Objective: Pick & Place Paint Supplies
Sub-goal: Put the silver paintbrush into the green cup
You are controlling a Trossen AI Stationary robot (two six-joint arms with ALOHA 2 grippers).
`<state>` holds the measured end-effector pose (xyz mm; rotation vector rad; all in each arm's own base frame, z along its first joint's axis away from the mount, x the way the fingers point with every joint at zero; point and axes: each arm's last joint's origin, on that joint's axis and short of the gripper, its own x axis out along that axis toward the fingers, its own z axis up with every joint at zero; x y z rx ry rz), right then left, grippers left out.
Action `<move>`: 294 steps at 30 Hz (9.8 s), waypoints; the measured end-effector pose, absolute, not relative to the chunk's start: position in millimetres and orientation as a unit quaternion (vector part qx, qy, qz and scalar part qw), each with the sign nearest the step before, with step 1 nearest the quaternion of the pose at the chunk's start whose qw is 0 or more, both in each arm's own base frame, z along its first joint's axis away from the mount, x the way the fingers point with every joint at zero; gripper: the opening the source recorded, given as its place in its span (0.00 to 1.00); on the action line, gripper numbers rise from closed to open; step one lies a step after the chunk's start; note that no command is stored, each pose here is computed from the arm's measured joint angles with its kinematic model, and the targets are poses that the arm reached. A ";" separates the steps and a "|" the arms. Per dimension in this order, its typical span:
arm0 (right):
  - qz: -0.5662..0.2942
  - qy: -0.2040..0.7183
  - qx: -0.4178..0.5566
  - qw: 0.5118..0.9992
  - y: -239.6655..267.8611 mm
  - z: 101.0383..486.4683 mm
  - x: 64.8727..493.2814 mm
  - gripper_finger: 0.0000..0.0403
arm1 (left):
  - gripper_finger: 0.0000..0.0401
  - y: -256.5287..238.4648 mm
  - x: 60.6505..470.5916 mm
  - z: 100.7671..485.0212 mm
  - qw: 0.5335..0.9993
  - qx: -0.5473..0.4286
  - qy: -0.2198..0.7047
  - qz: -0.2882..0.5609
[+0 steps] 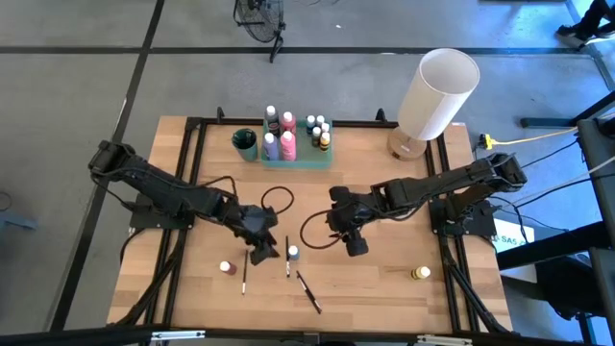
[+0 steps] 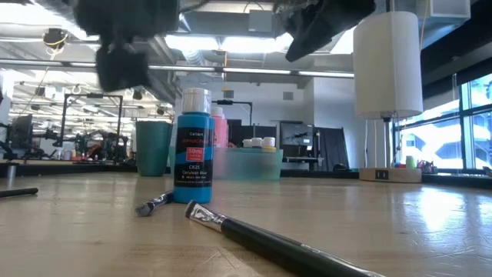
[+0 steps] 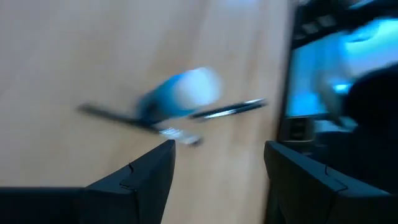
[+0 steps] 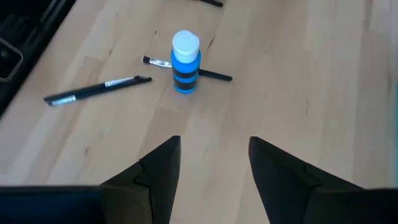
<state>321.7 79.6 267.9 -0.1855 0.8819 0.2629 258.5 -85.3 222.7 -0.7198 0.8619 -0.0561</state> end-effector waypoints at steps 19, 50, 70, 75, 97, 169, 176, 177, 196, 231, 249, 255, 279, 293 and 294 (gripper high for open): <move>0.151 0.391 -0.142 0.897 80.3 271.4 325.8 0.48 | 0.60 -101.7 252.7 238.2 0.868 -0.265 0.421 -0.003; 0.259 0.327 0.274 0.867 171.3 271.0 358.3 0.47 | 0.60 -49.2 207.5 267.1 0.839 0.124 0.524 0.085; 0.015 0.514 0.255 0.819 182.5 301.3 398.9 0.39 | 0.60 -21.1 136.1 339.8 0.932 0.091 0.335 0.108; 0.023 0.529 0.274 0.803 171.2 297.1 405.2 0.39 | 0.60 -26.8 147.2 321.9 0.935 0.117 0.333 0.044; 0.215 0.517 0.181 0.808 249.4 310.5 366.2 0.39 | 0.60 -95.7 196.0 306.0 0.942 0.239 0.212 -0.103; 0.198 0.380 0.071 0.901 369.3 319.6 262.3 0.39 | 0.60 -222.6 339.8 190.7 0.818 0.347 0.388 -0.245; 0.188 0.373 0.066 0.906 368.0 319.5 263.8 0.39 | 0.60 -205.5 351.7 170.9 0.805 0.319 0.433 -0.250; 0.187 0.373 0.066 0.906 367.7 319.5 264.3 0.39 | 0.60 -204.8 353.4 166.5 0.800 0.324 0.436 -0.254; 0.186 0.373 0.065 0.907 368.1 319.0 264.1 0.39 | 0.60 -197.6 360.7 145.4 0.783 0.316 0.487 -0.226; 0.188 0.374 0.065 0.906 368.2 319.0 264.1 0.39 | 0.51 -219.9 349.9 138.5 0.792 0.290 0.492 -0.215; 0.188 0.374 0.065 0.906 368.2 319.0 264.1 0.39 | 0.49 -213.1 354.4 138.2 0.785 0.306 0.488 -0.227; 0.188 0.374 0.065 0.906 368.2 319.0 264.1 0.39 | 0.49 -207.3 358.3 138.3 0.789 0.291 0.491 -0.226; 0.182 0.373 0.062 0.908 367.6 318.6 263.9 0.39 | 0.49 -204.1 359.3 136.0 0.796 0.254 0.509 -0.206; 0.182 0.373 0.062 0.908 367.6 318.6 263.9 0.39 | 0.49 -203.5 354.4 134.0 0.789 0.212 0.541 -0.201; 0.182 0.373 0.062 0.908 367.7 318.6 263.8 0.39 | 0.49 -203.5 354.3 134.0 0.789 0.210 0.541 -0.201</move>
